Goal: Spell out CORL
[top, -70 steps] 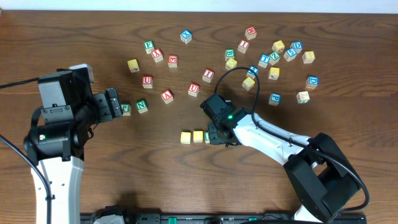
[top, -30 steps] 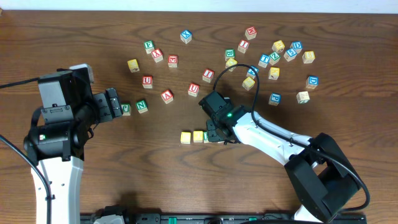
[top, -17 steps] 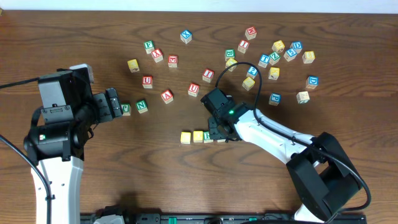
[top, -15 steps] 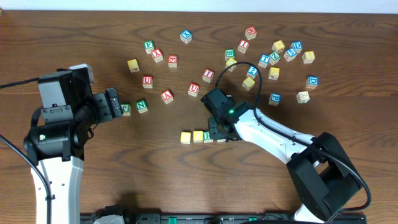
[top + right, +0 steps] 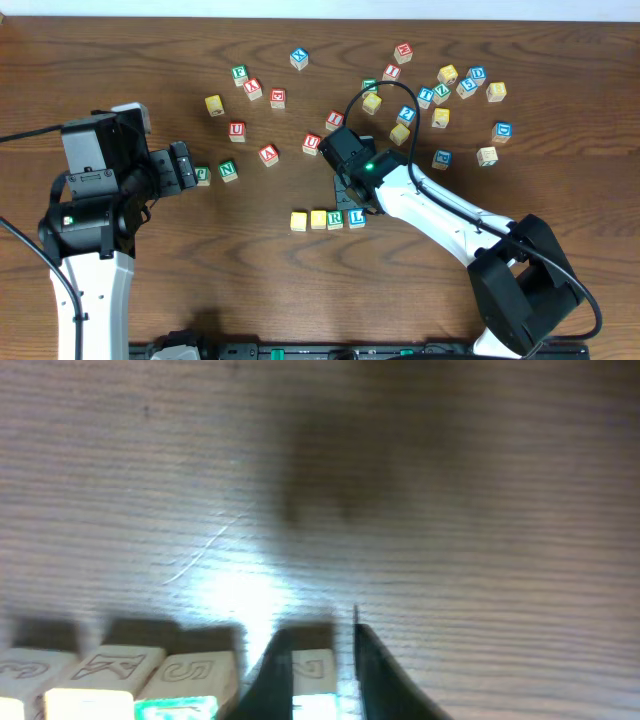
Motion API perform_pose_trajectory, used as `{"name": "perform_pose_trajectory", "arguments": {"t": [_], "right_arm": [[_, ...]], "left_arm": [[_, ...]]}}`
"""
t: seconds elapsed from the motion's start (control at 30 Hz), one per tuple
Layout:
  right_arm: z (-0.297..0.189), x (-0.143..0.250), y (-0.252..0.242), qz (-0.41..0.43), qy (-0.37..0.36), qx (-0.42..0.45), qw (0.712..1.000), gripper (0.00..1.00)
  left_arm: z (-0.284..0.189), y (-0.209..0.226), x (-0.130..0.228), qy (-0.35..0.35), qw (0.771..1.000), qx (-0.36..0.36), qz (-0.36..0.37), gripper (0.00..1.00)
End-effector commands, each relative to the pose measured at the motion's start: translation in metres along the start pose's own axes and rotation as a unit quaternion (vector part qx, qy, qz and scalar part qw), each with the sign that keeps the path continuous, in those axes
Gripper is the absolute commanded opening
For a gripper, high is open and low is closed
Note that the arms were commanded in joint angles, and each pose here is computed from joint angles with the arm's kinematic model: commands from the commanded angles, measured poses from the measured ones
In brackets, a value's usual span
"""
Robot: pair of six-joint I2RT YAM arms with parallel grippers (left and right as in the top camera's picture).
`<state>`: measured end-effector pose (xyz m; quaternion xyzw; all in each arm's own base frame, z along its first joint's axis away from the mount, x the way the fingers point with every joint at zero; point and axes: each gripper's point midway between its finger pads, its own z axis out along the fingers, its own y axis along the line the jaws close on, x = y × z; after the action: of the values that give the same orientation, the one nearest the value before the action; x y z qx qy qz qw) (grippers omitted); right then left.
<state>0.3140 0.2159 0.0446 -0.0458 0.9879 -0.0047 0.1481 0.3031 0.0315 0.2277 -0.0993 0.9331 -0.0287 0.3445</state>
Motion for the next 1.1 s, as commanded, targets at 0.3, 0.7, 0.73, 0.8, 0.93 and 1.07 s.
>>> {"name": "perform_pose_trajectory", "arguments": {"t": [0.3, 0.7, 0.73, 0.8, 0.93, 1.07], "right_arm": [[0.000, -0.010, -0.010, 0.007, -0.021, 0.031, 0.999, 0.01], [0.011, 0.009, -0.017, 0.019, 0.002, 0.040, 0.999, 0.01], [0.012, 0.011, -0.017, 0.019, 0.004, 0.038, 0.999, 0.01], [0.012, 0.013, -0.015, 0.019, 0.010, 0.032, 0.999, 0.01], [0.012, 0.015, -0.012, 0.019, 0.015, 0.024, 0.999, 0.01], [0.011, 0.019, -0.005, 0.010, 0.016, 0.019, 1.000, 0.01]], "left_arm": [[-0.006, -0.002, -0.007, -0.011, 1.000, 0.006, 0.003, 0.92], [-0.006, -0.002, -0.007, -0.011, 1.000, 0.006, 0.003, 0.92], [-0.006, -0.002, -0.007, -0.011, 1.000, 0.006, 0.003, 0.92], [-0.006, -0.002, -0.007, -0.011, 1.000, 0.006, 0.003, 0.92], [-0.006, -0.002, -0.007, -0.011, 1.000, 0.006, 0.003, 0.92], [-0.006, -0.002, -0.007, -0.011, 1.000, 0.006, 0.003, 0.92]]}}
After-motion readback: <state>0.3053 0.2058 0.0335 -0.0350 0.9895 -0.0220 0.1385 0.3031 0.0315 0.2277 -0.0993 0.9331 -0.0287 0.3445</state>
